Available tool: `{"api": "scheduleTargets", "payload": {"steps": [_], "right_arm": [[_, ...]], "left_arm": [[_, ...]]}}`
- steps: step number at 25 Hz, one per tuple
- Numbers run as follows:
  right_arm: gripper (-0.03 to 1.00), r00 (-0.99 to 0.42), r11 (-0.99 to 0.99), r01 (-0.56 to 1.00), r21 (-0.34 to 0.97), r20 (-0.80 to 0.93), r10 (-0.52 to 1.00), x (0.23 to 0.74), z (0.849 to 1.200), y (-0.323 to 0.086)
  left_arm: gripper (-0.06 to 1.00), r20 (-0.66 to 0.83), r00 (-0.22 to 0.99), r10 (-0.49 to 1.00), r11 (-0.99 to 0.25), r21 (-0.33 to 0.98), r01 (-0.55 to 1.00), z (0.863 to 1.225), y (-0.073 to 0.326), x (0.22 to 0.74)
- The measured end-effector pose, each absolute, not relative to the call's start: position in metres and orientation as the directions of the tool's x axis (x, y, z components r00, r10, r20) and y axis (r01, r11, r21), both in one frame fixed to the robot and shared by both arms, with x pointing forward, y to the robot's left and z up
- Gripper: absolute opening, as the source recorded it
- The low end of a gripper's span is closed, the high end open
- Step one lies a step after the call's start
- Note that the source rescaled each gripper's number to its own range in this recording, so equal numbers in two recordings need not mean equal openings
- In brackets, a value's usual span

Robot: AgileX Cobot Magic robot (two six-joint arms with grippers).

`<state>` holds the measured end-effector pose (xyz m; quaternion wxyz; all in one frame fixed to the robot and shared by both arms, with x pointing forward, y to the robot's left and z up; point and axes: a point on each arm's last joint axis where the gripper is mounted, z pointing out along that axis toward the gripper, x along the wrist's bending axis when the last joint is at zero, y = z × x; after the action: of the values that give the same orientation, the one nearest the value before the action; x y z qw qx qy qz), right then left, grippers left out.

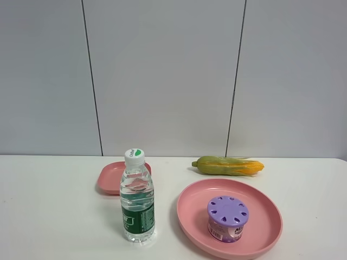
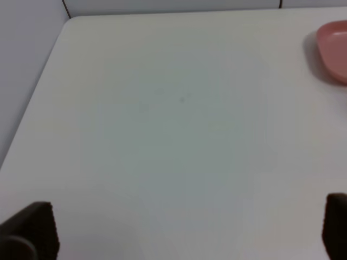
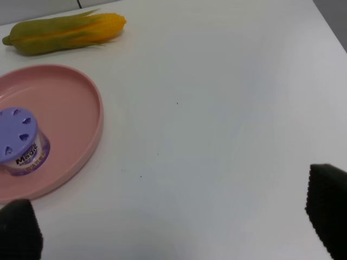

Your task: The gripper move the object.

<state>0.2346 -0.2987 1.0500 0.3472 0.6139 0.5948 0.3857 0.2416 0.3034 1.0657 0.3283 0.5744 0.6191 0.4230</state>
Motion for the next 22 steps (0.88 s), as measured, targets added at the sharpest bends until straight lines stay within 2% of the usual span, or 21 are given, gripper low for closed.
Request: {"api": "scheduleTargets", "payload": {"steps": [5, 22], "right_arm": [[1.0, -0.005, -0.051, 0.462, 0.885, 0.061, 0.998, 0.235, 1.05, -0.299], [1.0, -0.005, -0.051, 0.462, 0.885, 0.061, 0.998, 0.235, 1.05, -0.299]], "left_arm": [[1.0, 0.06, -0.111, 0.992, 0.001, 0.876, 0.483, 1.06, 0.302, 0.24], [1.0, 0.061, -0.114, 0.992, -0.004, 0.895, 0.446, 1.055, 0.301, 0.233]]}}
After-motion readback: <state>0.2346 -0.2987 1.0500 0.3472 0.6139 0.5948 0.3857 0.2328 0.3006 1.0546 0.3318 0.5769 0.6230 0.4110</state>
